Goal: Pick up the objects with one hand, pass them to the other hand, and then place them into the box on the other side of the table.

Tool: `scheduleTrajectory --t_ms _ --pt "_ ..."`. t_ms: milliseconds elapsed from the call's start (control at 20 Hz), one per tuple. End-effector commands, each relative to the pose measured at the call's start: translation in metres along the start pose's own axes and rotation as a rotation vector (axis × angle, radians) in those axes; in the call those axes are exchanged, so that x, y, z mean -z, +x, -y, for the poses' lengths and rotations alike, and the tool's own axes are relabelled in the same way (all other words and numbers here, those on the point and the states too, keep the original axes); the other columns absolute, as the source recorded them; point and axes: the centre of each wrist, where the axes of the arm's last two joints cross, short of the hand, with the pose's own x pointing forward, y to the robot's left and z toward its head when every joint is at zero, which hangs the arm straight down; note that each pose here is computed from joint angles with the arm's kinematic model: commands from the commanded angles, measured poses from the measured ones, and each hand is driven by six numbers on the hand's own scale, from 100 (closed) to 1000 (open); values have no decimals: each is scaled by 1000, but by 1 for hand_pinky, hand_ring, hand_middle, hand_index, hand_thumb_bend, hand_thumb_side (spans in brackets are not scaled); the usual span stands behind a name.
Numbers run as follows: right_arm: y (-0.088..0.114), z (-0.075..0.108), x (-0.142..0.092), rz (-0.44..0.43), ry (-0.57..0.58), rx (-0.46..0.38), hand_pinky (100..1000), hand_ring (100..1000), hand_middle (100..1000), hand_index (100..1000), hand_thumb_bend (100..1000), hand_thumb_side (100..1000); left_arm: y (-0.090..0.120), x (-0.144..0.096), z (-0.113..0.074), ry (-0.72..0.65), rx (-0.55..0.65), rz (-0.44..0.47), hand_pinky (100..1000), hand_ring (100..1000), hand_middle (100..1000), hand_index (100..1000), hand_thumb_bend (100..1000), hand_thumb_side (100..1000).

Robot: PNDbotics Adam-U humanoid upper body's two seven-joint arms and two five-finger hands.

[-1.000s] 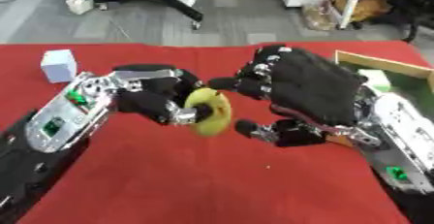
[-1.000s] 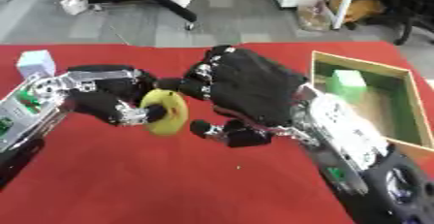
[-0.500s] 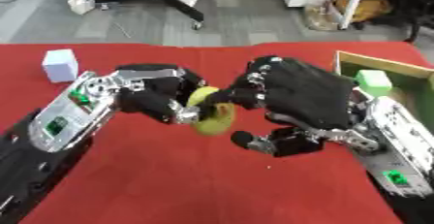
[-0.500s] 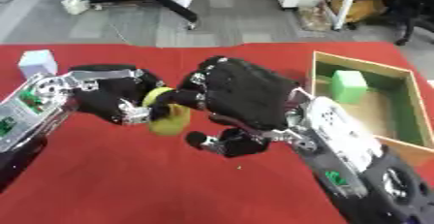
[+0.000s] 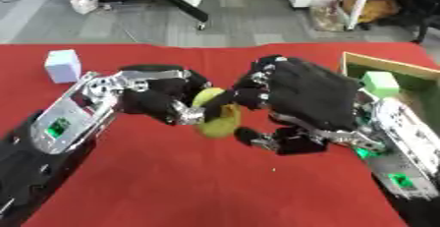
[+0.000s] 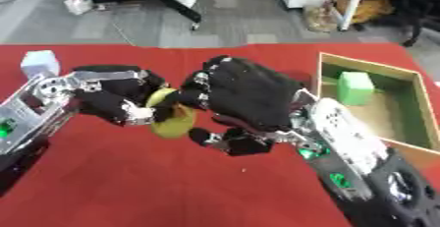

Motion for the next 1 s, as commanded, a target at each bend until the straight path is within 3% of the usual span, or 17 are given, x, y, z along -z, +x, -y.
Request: scheduleTrajectory --t_ms 50,400,1000 --pt "-5 4 -1 -18 -12 -43 543 398 379 767 298 101 18 0 0 -19 28 27 601 567 458 577 100 289" --pt "-7 1 -1 -41 -39 -78 544 395 379 771 293 100 21 1 1 -43 4 30 618 569 460 584 100 299" --pt "-9 -8 -6 -109 -158 -99 530 353 330 601 188 100 24 2 2 -80 -25 33 636 577 469 598 100 335"
